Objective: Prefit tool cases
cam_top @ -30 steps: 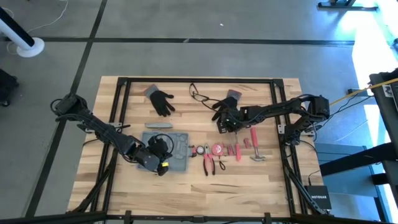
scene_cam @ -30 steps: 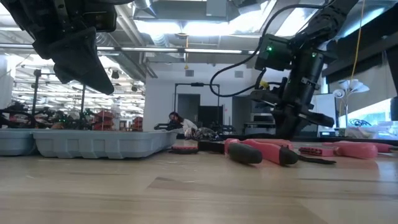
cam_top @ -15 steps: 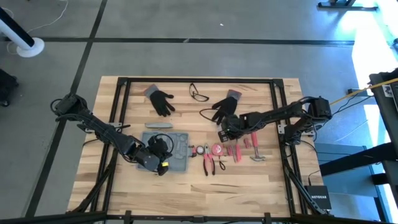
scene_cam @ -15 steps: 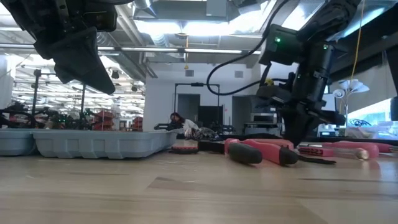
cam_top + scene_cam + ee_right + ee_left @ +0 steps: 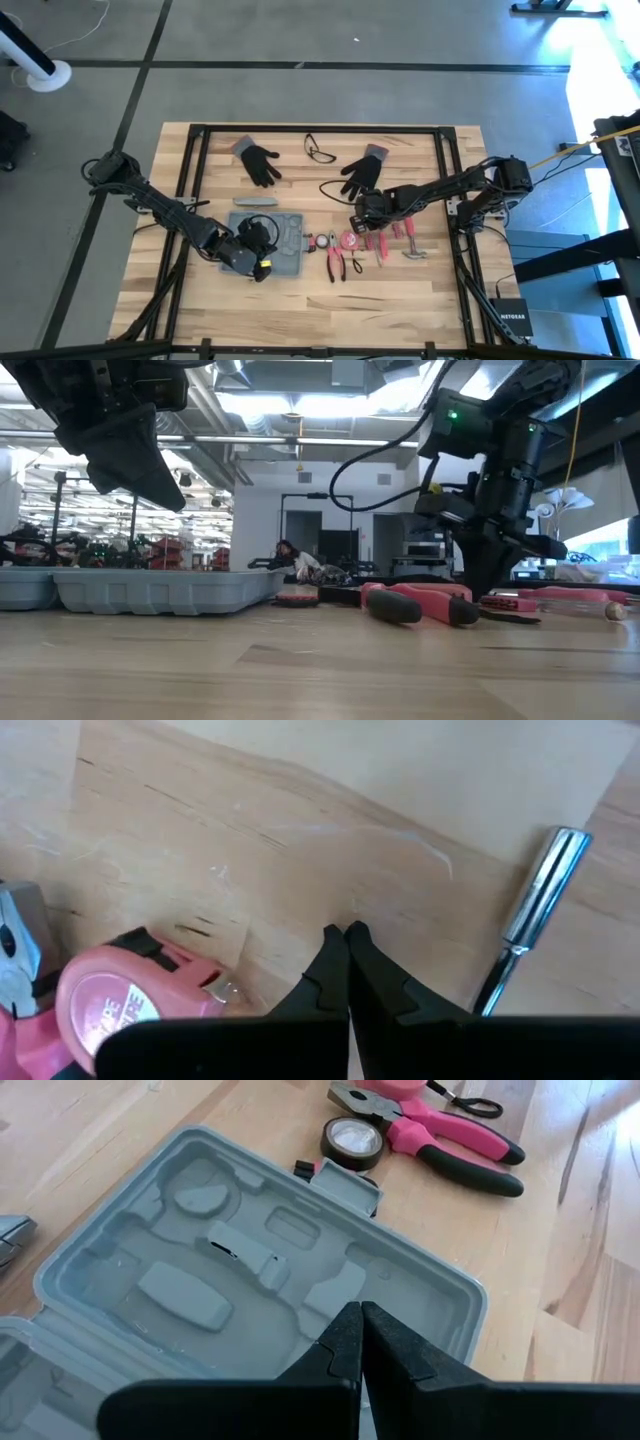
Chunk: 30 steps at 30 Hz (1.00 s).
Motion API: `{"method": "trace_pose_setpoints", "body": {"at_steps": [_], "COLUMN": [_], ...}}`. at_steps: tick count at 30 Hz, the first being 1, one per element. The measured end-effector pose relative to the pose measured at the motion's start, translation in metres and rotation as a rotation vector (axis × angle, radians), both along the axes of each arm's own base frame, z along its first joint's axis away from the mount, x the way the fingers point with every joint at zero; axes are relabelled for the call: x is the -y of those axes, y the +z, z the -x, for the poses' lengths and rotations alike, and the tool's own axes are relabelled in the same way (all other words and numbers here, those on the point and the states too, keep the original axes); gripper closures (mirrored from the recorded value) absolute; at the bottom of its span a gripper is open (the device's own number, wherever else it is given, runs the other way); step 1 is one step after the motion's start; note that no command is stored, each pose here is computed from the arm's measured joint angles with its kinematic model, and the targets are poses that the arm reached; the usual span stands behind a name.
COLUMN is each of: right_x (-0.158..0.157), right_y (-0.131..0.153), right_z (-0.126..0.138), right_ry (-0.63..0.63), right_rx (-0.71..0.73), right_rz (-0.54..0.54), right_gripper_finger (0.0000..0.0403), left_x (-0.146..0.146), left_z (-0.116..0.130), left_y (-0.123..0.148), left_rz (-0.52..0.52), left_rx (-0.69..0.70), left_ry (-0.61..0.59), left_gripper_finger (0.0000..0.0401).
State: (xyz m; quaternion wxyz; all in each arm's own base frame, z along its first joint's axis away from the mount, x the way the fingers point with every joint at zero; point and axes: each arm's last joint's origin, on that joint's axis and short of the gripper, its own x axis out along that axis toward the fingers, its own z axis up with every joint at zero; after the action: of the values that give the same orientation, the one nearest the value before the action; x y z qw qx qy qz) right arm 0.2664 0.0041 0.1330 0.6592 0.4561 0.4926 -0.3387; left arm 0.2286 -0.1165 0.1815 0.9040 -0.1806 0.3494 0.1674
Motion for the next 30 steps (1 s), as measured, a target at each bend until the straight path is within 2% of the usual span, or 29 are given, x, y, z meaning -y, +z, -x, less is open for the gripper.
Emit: {"method": "trace_pose_setpoints", "body": {"at_steps": [5,12,16,30], "right_x": [0.020,0.049,0.061,0.061], "right_y": [0.015,0.018,0.018,0.008], "right_z": [-0.007,0.007,0.011,0.015], "right_ry": [0.000,-0.014,0.004,0.006], "right_rx": [-0.005,-0.167,-0.186,-0.162], "right_rz": [0.074,0.120,0.136,0.122], "right_gripper_finger": [0.0403,0.0403,0.0403,0.0403], "left_x": [0.000,0.000,0.000,0.000], "left_z": [0.000,0.000,0.000,0.000], "left_y": [0.000,0.000,0.000,0.000], "left_rz": [0.003,0.017,0.018,0.017], "left_rx": [0.001,0.005,0.005,0.005], "left_ry": [0.003,0.017,0.018,0.019], "left_gripper_finger": [0.0401,0.0401,0.0401,0.0401]}}
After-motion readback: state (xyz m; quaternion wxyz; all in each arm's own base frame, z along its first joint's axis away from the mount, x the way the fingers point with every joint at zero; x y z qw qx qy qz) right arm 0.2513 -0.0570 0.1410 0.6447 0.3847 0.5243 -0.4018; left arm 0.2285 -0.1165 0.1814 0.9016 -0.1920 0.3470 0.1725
